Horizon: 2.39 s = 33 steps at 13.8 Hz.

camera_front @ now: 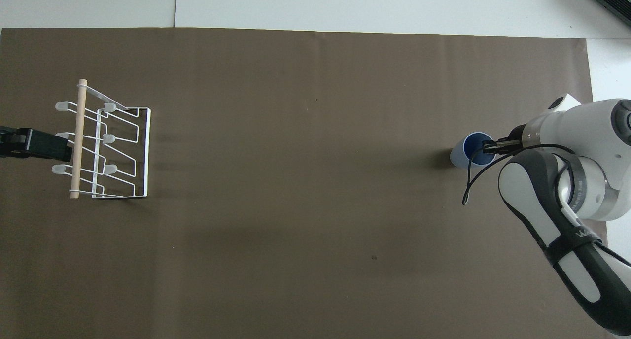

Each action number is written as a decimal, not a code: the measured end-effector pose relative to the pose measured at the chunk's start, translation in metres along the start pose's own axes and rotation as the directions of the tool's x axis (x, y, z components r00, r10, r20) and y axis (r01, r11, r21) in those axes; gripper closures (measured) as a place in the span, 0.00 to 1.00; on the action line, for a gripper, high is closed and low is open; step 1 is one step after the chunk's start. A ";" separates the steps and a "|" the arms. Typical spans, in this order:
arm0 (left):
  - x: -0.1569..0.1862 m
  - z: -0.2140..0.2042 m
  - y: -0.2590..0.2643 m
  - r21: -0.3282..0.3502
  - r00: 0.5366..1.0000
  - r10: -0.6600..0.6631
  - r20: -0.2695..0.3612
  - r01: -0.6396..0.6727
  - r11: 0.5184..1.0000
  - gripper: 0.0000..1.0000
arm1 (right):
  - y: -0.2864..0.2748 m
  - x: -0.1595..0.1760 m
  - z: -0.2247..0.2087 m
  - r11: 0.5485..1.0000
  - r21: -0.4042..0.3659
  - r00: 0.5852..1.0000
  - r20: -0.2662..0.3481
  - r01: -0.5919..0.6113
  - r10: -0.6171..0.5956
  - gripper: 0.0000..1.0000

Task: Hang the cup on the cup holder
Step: 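Lift the blue cup with the right gripper and carry it toward the rack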

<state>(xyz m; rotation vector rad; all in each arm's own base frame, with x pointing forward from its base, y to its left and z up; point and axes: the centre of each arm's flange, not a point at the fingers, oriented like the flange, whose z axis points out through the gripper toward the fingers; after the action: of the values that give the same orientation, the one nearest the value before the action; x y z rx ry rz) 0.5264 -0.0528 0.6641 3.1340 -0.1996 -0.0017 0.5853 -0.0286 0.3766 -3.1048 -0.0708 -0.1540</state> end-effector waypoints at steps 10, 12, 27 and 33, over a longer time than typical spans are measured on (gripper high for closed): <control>0.000 0.000 0.000 0.000 1.000 0.000 0.000 0.000 1.000 0.00 | -0.046 0.020 -0.106 0.979 0.199 0.998 -0.052 0.041 -0.031 0.96; 0.000 0.000 0.000 0.000 1.000 0.000 0.000 0.000 1.000 0.00 | -0.054 0.022 -0.115 0.951 0.297 0.996 -0.064 0.085 -0.069 0.96; -0.001 0.002 0.046 -0.061 0.995 -0.095 0.012 0.096 0.994 0.00 | -0.127 0.019 -0.146 0.487 0.871 0.994 0.021 -0.069 0.105 0.96; -0.005 -0.007 0.104 -0.210 0.939 -0.335 0.075 0.344 0.915 0.00 | -0.140 0.014 -0.133 0.218 0.949 0.965 0.189 -0.227 0.180 0.96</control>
<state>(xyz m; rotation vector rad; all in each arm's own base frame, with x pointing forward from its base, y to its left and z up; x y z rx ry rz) 0.5087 -0.1551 0.6707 2.9027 0.3264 -0.0776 0.5796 0.1077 0.5146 -1.7709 0.1875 -0.0084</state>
